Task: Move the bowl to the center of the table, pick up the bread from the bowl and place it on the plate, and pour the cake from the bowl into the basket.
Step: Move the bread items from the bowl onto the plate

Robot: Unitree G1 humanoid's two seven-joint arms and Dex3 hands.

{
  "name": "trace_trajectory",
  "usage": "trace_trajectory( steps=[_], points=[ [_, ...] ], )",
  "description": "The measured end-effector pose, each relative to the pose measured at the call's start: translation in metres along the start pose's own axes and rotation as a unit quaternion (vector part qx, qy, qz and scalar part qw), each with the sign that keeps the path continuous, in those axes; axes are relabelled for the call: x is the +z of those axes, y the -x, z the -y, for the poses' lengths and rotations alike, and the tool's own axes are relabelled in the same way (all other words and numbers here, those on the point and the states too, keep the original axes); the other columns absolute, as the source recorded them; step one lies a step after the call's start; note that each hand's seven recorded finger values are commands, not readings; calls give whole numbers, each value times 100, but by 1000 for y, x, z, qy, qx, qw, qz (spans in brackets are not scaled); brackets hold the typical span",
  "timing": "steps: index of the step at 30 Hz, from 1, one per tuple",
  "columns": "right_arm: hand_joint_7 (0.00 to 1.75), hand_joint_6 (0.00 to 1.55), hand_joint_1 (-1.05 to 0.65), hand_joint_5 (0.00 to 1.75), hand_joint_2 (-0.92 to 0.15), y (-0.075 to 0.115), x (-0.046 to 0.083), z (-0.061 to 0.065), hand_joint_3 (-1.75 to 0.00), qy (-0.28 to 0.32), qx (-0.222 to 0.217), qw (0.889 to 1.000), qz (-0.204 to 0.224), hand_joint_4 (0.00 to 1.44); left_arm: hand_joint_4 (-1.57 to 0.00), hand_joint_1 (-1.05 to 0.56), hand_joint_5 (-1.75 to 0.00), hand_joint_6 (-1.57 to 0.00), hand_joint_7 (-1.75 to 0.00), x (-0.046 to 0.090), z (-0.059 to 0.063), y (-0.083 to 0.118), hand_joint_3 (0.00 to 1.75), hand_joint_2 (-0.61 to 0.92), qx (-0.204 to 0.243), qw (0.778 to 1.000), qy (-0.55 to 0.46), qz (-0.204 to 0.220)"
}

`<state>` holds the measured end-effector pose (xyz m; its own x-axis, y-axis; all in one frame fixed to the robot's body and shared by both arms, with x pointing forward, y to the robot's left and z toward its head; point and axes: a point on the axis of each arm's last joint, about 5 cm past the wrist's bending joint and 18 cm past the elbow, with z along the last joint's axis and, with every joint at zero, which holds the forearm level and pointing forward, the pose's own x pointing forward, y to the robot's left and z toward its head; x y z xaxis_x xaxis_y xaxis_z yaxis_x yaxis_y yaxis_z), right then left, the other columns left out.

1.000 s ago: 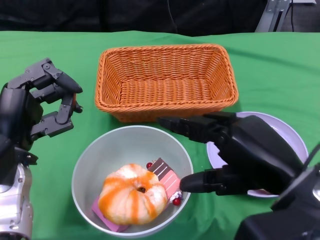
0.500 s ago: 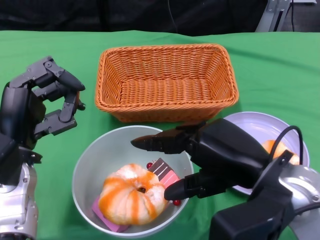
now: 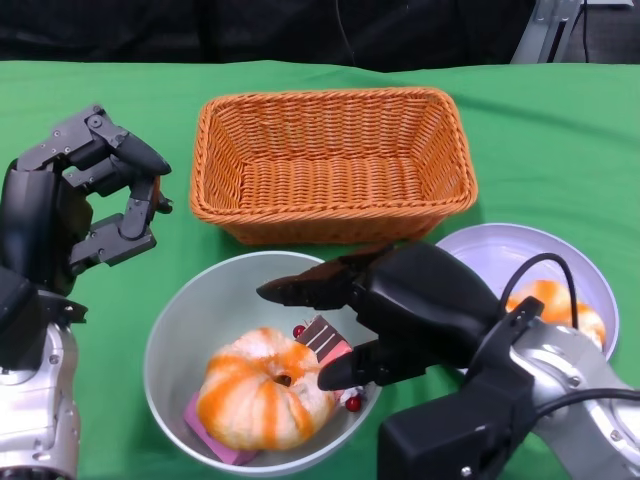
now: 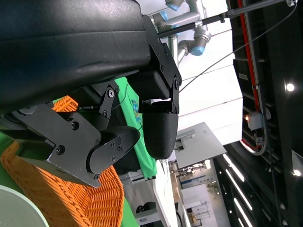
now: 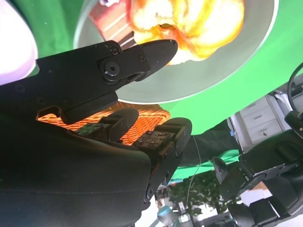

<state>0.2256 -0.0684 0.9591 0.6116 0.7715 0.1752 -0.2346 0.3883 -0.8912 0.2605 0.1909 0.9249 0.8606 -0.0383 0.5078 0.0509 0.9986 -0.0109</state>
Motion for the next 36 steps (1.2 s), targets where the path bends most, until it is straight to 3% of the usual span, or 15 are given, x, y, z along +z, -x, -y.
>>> trace_trajectory(
  steps=[11, 36],
  points=[
    [0, 55, -73, 4, -92, -14, 2, -10, -6, 20, -17, 1000, -15, 57, -80, -5, -156, -81, -129, -1, 2, 1, 97, 66, 1, 1000, -3, -4],
    [0, 56, -74, 2, -92, -33, 8, -37, -4, 30, 34, 997, -62, 58, -82, -6, -155, -81, -132, 0, 5, 1, 104, 60, 7, 1000, -14, 4]
  ],
)
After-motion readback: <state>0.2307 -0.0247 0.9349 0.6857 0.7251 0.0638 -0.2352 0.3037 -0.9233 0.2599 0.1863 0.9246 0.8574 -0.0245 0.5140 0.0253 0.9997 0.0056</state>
